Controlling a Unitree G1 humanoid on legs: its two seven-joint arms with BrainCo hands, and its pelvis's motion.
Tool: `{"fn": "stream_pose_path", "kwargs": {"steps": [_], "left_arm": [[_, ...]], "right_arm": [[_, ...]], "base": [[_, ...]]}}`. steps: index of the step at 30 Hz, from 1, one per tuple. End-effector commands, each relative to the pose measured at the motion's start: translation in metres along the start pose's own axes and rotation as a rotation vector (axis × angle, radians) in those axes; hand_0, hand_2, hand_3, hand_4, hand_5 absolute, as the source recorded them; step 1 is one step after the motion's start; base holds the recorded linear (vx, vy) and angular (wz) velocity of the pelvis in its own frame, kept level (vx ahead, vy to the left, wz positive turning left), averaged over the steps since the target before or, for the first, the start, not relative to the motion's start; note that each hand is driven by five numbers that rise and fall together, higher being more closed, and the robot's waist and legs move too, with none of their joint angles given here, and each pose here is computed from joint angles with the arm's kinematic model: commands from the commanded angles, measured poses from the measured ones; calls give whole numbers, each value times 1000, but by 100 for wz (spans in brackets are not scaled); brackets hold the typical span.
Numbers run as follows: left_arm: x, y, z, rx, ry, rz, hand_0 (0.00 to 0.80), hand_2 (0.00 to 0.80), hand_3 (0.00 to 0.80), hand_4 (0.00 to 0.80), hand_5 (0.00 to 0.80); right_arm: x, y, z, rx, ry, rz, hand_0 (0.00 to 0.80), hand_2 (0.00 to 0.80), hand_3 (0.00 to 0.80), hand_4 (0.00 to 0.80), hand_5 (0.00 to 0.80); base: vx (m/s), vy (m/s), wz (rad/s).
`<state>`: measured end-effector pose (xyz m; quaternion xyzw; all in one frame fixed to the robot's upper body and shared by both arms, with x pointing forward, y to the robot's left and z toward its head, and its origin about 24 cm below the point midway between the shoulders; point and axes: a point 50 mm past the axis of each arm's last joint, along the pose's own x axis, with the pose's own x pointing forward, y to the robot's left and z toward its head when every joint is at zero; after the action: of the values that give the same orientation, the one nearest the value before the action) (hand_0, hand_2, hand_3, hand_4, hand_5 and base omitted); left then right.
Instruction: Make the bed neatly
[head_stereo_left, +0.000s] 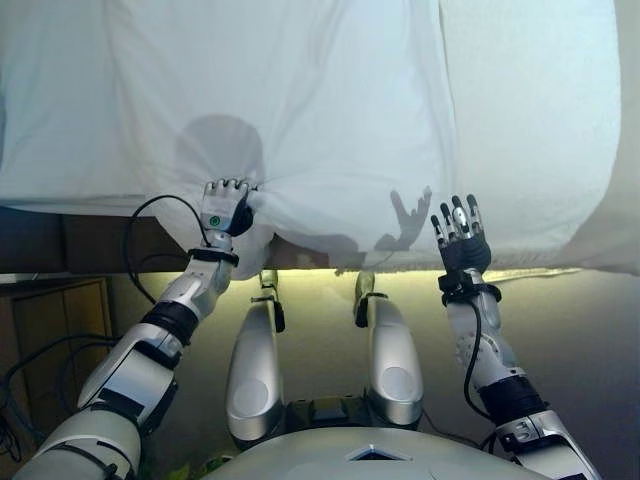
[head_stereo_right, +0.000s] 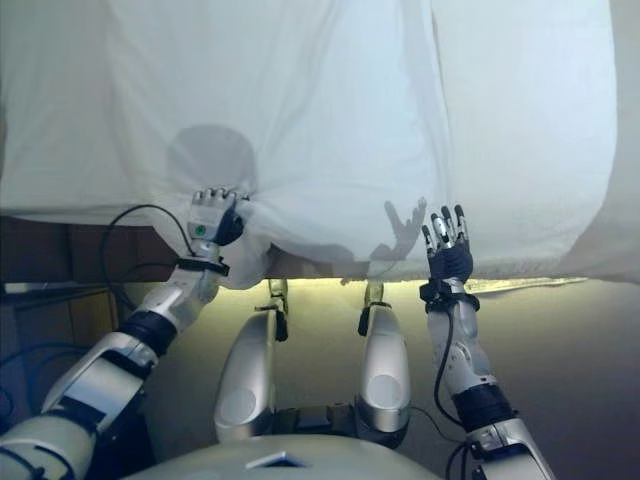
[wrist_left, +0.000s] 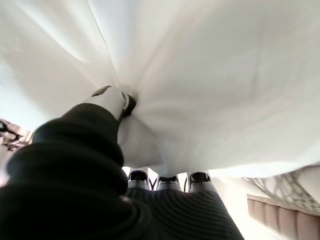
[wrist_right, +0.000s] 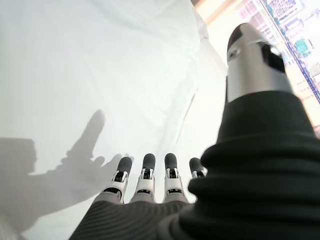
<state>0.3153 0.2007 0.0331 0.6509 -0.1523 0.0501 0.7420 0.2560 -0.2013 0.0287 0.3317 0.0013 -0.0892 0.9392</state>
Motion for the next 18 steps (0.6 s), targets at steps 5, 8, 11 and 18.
{"fn": "stream_pose_path", "kwargs": {"steps": [5,8,11,18], "left_arm": [[-47,12,-68,81,157,-68,800,800,800,800,800],[-64,18,-87,104,200,-113,800,800,800,800,800],[-76,23,-98,123,223,-151,800,800,800,800,800],[-109,44,-128,234,235,-283,800,800,800,800,800]], "right_arm": [[-16,-39,7,-46,-32,-63,0,0,0,0,0],[-22,-52,4,-54,-17,-88,0,0,0,0,0],[-26,-59,3,-54,-8,-103,0,0,0,0,0],[-44,-84,-1,-74,15,-133,0,0,0,0,0]], "base": [[156,21,9],[137,8,8],[114,9,15],[90,27,4]]}}
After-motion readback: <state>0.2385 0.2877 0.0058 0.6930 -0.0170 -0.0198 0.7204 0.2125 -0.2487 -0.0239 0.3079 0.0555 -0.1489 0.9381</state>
